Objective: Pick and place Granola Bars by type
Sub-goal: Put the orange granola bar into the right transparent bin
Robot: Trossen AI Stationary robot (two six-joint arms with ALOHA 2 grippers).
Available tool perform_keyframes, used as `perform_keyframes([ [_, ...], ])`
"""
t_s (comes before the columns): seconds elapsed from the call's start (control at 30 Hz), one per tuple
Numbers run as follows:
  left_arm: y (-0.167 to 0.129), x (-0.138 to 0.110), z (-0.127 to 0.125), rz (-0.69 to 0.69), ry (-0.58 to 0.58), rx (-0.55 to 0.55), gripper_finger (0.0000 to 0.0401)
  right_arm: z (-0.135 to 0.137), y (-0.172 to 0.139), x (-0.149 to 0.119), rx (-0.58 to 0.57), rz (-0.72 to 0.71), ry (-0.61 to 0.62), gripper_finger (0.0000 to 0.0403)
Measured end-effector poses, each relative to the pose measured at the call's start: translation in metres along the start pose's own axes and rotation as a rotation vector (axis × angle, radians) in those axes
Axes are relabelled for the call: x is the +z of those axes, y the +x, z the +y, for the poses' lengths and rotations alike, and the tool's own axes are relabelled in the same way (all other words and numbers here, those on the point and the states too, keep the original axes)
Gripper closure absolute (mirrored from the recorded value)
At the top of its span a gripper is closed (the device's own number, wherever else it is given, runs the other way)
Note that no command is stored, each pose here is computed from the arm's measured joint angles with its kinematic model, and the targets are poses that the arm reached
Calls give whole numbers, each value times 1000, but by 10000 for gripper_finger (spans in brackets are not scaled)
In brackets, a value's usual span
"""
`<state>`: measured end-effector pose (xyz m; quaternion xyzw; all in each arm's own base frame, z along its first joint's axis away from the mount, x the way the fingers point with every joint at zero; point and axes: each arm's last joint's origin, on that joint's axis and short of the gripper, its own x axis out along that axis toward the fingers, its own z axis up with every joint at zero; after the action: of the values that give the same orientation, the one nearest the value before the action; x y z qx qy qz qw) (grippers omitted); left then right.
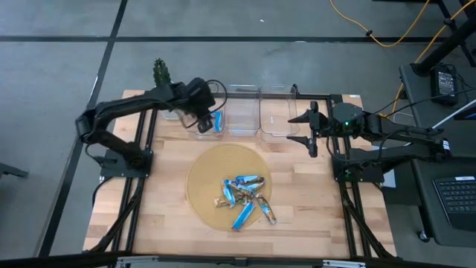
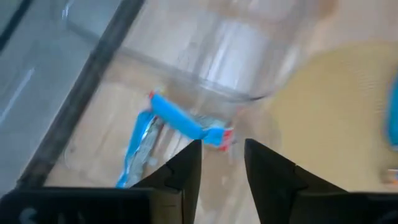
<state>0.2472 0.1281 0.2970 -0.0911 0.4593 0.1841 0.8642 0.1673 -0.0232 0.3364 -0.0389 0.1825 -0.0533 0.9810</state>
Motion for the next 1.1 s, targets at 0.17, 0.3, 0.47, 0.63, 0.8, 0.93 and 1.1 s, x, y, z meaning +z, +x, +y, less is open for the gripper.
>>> perform_keyframes([
  [0.17,-32,-3,-36,-100,90,-110,289,0,0,0,15,-4,-1,126],
  [0.3,-45,-7,-61,-132,124,-138,290,0,2,0,17,2,-1,126],
  [0.47,-48,-10,-79,-144,140,-89,295,7,10,-1,82,27,-7,126],
  [0.63,-50,-13,-88,-150,126,-42,300,23,19,-4,203,67,-33,124],
  [0.8,-50,-13,-92,-155,124,-27,306,44,26,-9,295,148,39,102],
  [0.93,-50,-13,-91,-156,138,-20,310,65,35,-19,357,283,157,77],
  [1.1,-50,-13,-90,-160,151,11,313,100,50,-30,472,445,305,64],
])
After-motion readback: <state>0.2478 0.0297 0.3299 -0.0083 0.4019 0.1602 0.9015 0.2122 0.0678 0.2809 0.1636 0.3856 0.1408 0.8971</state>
